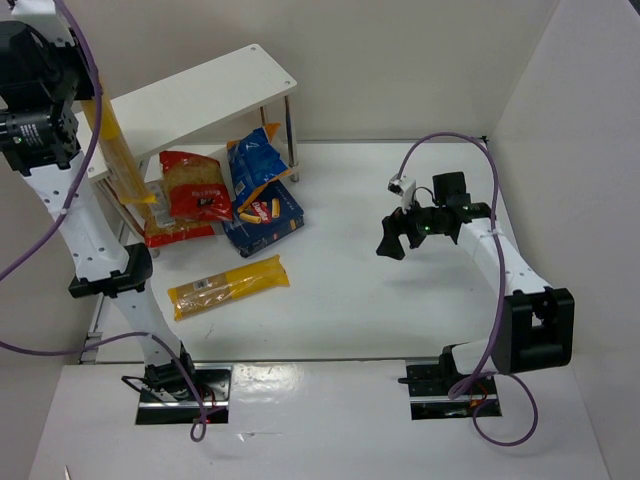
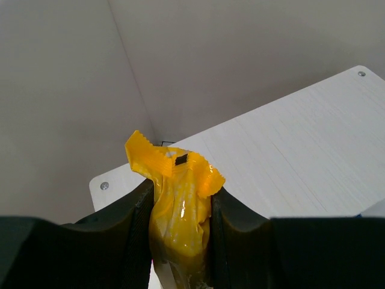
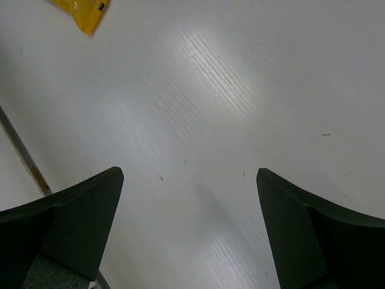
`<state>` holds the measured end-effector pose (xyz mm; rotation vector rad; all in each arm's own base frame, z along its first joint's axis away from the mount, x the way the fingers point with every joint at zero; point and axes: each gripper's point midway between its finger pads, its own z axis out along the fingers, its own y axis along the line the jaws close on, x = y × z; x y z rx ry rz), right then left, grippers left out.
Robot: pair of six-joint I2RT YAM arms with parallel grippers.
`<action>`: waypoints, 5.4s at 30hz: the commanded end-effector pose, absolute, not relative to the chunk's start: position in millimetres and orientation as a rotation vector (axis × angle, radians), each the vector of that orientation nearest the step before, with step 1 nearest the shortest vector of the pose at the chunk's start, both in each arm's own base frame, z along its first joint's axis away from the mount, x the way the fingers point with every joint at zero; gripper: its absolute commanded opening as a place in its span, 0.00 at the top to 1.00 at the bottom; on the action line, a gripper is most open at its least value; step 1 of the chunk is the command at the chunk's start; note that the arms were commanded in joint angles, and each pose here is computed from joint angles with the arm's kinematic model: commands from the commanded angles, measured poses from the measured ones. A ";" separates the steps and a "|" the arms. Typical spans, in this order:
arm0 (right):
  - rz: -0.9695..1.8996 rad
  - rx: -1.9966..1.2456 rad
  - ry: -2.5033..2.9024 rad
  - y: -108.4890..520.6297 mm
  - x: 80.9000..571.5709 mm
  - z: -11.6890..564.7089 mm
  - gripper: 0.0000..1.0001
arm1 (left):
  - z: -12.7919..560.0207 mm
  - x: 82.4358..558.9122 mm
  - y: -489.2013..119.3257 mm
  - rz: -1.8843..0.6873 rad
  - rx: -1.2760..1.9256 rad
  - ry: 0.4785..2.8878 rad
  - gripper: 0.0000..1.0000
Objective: Place and organize the pasta boxes and bags onto the shelf
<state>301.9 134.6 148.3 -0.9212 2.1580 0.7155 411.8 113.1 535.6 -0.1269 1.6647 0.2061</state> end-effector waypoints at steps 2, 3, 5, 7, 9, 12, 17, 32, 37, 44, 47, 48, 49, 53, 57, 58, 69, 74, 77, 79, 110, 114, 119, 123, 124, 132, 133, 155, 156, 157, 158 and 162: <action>0.756 -0.958 2.141 139.9 297.2 146.1 0.00 | 594.4 430.1 128.1 0.264 -0.123 1.408 1.00; 0.756 -0.958 2.141 139.9 297.2 146.1 0.00 | 589.8 435.1 129.7 0.263 -0.125 1.419 1.00; 0.776 -0.958 2.153 140.9 295.0 143.4 0.00 | 583.7 449.2 136.1 0.271 -0.134 1.418 1.00; 0.777 -0.965 2.157 140.7 295.6 140.2 0.00 | 576.7 458.0 144.3 0.290 -0.159 1.426 1.00; 0.783 -0.964 2.166 140.8 295.9 137.1 0.00 | 561.9 474.1 151.7 0.303 -0.164 1.452 1.00; 0.794 -0.961 2.186 140.6 294.3 132.8 0.00 | 533.3 497.6 161.4 0.312 -0.171 1.511 1.00; 0.810 -0.961 2.191 142.1 296.2 130.8 0.00 | 480.4 529.8 176.6 0.328 -0.193 1.623 1.00; 0.811 -0.969 2.193 141.7 294.6 130.0 0.00 | 392.7 557.9 182.5 0.353 -0.203 1.844 1.00; 0.811 -0.969 2.193 141.7 294.6 130.0 0.00 | 387.8 555.7 181.9 0.351 -0.204 1.865 1.00; 0.811 -0.969 2.193 141.7 294.6 130.0 0.00 | 393.8 550.4 175.6 0.317 -0.208 1.863 0.99; 0.815 -0.960 2.199 141.9 294.3 130.1 0.00 | 403.6 543.6 173.5 0.319 -0.207 1.850 0.87; 0.815 -0.960 2.199 141.9 294.3 130.1 0.00 | 409.4 540.6 172.7 0.320 -0.206 1.840 0.86; 0.815 -0.960 2.199 141.9 294.3 130.1 0.00 | 413.7 536.0 171.3 0.320 -0.206 1.838 0.84; 0.815 -0.960 2.199 141.9 294.3 130.1 0.00 | 421.1 530.1 167.9 0.312 -0.199 1.831 0.77; 0.826 -0.961 2.194 143.1 293.7 131.0 0.00 | 421.8 526.1 165.0 0.303 -0.193 1.840 0.55; 0.826 -0.961 2.194 143.1 293.7 131.0 0.00 | 421.8 526.0 165.0 0.303 -0.193 1.840 0.39; 0.837 -0.962 2.188 144.3 293.1 131.8 0.00 | 444.5 511.6 157.5 0.291 -0.177 1.802 0.00; 0.837 -0.962 2.188 144.3 293.1 131.8 0.00 | 468.5 497.2 149.4 0.283 -0.148 1.756 0.00; 0.837 -0.962 2.188 144.3 293.1 131.8 0.00 | 484.5 484.3 140.3 0.262 -0.124 1.730 0.00; 0.837 -0.962 2.188 144.3 293.1 131.8 0.00 | 482.8 477.8 134.1 0.260 -0.108 1.752 0.00; 0.802 -0.957 2.123 145.0 294.2 152.6 0.00 | 485.6 307.3 101.1 0.322 0.056 1.960 0.00; 0.801 -0.962 2.098 146.1 292.6 159.6 0.00 | 481.4 275.9 92.1 0.348 0.060 1.929 0.00; 0.774 -0.958 2.063 147.9 293.5 170.9 0.00 | 445.2 250.5 85.5 0.348 0.060 1.982 0.00; 0.712 -0.935 2.036 143.7 297.2 185.7 0.00 | 414.7 224.7 76.7 0.344 0.068 2.016 0.00; 0.699 -0.928 2.022 145.3 296.9 194.2 0.00 | 408.4 222.3 75.9 0.342 0.068 2.021 0.00; 0.509 -0.853 2.018 137.0 289.0 222.0 0.00 | 348.8 195.0 59.5 0.270 0.035 2.074 0.00; 0.488 -0.847 1.998 134.7 287.3 228.9 0.00 | 347.3 192.7 57.8 0.260 0.014 2.062 0.00; 0.144 -0.300 1.982 24.4 277.2 251.3 0.00 | 330.9 188.7 -13.6 -0.011 0.316 1.759 0.00; 0.132 -0.291 1.963 21.9 271.9 254.2 0.00 | 321.1 190.3 -15.6 -0.032 0.323 1.770 0.00; 0.108 -0.265 1.966 15.0 269.8 251.8 0.00 | 316.2 191.1 -18.2 -0.047 0.346 1.775 0.00; 0.104 -0.265 1.954 15.1 268.1 254.7 0.00 | 316.0 192.0 -19.5 -0.052 0.354 1.760 0.00; 0.063 -0.226 1.939 4.2 265.0 255.5 0.00 | 316.9 191.6 -22.1 -0.063 0.375 1.750 0.00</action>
